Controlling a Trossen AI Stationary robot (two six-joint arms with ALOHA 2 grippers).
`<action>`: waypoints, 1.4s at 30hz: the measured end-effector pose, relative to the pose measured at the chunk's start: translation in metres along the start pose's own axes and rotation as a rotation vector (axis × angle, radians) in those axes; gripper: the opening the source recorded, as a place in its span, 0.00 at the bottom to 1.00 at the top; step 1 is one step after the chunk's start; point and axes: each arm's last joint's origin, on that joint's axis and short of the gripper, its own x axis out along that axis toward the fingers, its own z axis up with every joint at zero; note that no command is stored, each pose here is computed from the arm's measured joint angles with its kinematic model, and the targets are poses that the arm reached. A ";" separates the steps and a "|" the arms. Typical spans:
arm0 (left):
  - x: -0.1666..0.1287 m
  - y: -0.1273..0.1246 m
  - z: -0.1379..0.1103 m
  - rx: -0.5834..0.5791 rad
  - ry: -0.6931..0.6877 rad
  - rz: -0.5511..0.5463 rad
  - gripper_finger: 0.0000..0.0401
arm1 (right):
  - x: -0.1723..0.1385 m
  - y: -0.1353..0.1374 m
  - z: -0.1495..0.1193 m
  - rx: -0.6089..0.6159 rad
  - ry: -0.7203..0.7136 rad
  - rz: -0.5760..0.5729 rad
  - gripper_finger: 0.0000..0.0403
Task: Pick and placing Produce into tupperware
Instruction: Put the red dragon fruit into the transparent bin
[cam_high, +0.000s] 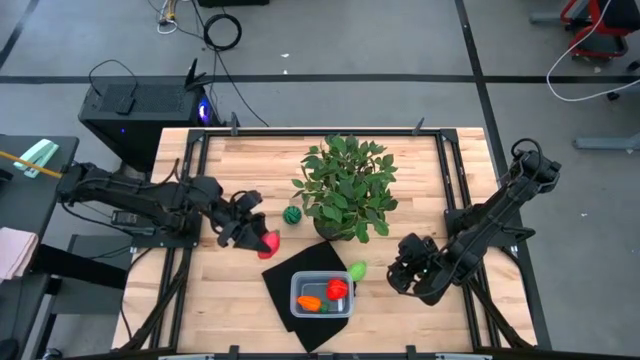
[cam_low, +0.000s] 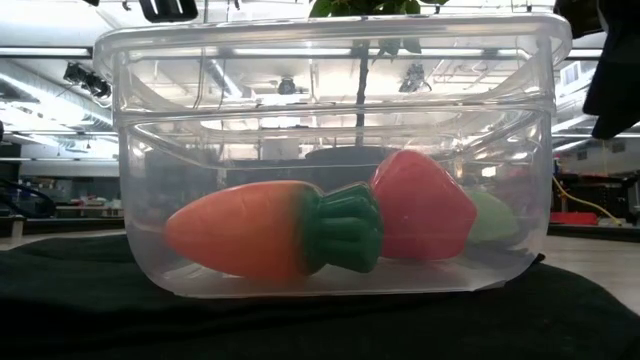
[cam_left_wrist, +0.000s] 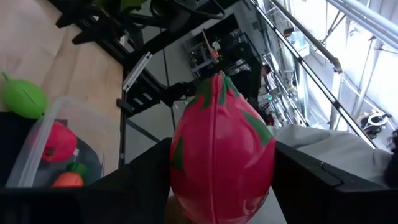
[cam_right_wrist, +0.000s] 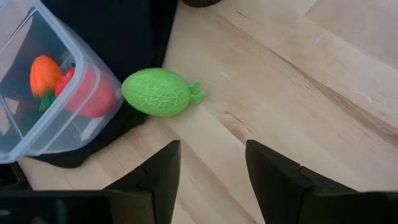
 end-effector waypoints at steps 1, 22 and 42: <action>0.000 0.000 -0.001 0.000 0.002 -0.001 0.61 | 0.000 0.000 0.001 0.000 -0.001 -0.001 0.46; 0.035 -0.003 -0.018 0.065 0.054 -0.156 0.60 | 0.001 0.003 0.002 0.019 0.006 0.026 0.46; 0.085 0.066 -0.050 0.013 0.207 0.073 0.60 | 0.001 0.004 0.001 0.011 0.025 0.034 0.46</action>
